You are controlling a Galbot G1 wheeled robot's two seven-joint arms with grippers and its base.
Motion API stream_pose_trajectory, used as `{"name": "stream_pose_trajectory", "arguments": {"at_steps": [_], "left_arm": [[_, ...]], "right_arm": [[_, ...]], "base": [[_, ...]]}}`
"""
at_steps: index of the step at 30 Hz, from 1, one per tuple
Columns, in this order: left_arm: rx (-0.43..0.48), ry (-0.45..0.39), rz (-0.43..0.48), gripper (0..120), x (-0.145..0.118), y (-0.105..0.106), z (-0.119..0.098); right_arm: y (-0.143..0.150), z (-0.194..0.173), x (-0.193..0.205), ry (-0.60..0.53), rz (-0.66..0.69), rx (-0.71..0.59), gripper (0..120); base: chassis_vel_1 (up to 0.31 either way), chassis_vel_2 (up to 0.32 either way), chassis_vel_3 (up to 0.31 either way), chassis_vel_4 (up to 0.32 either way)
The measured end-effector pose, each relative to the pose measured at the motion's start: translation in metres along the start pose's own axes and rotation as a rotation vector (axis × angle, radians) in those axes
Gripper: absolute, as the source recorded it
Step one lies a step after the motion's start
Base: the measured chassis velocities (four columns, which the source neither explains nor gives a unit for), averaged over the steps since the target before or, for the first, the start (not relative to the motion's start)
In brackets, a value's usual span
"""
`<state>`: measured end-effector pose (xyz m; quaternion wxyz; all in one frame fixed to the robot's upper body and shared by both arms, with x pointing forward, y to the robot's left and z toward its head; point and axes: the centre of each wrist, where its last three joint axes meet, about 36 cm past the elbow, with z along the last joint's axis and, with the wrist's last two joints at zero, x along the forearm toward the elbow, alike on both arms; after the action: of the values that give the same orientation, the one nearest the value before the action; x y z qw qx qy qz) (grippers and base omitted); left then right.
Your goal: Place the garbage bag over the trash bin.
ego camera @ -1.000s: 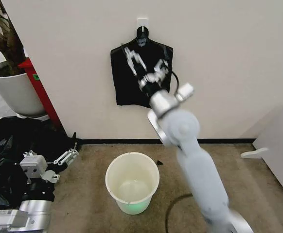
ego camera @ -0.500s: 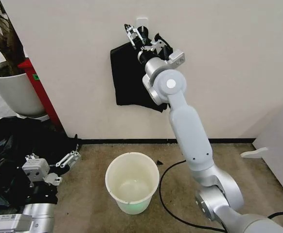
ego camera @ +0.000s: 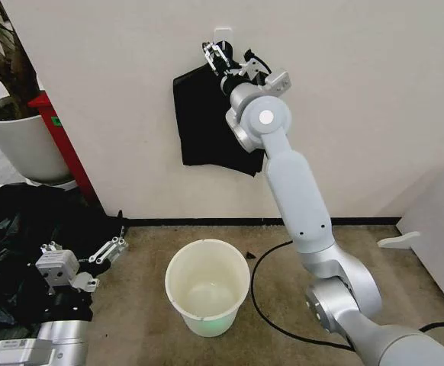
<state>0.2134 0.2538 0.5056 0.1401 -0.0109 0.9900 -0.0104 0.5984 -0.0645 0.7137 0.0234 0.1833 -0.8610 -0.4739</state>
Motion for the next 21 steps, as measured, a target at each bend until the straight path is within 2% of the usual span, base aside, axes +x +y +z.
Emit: {"name": "stream_pose_trajectory", "arguments": {"at_steps": [6, 8, 16, 17, 21], "left_arm": [[0.000, 0.008, 0.012, 100, 0.0006, -0.0004, 0.0003], [0.000, 0.008, 0.013, 100, 0.0006, -0.0006, 0.0003], [0.014, 0.011, 0.018, 100, 0.0009, -0.0037, 0.0010], [0.014, 0.011, 0.018, 100, 0.0009, -0.0037, 0.0010], [0.014, 0.014, 0.020, 100, 0.0014, -0.0044, 0.0013]], "right_arm": [[-0.0036, -0.0035, -0.0050, -0.010, 0.023, 0.015, 75], [-0.0040, -0.0035, -0.0058, -0.010, 0.025, 0.015, 72], [-0.0053, -0.0044, -0.0078, -0.014, 0.027, 0.016, 39], [-0.0053, -0.0044, -0.0078, -0.014, 0.027, 0.016, 39], [-0.0076, -0.0082, -0.0075, -0.018, 0.028, 0.009, 23]], "base": [[0.000, 0.000, 0.000, 0.000], [0.000, 0.000, 0.000, 0.000], [0.000, 0.000, 0.000, 0.000], [0.000, 0.000, 0.000, 0.000], [0.000, 0.000, 0.000, 0.000]]}}
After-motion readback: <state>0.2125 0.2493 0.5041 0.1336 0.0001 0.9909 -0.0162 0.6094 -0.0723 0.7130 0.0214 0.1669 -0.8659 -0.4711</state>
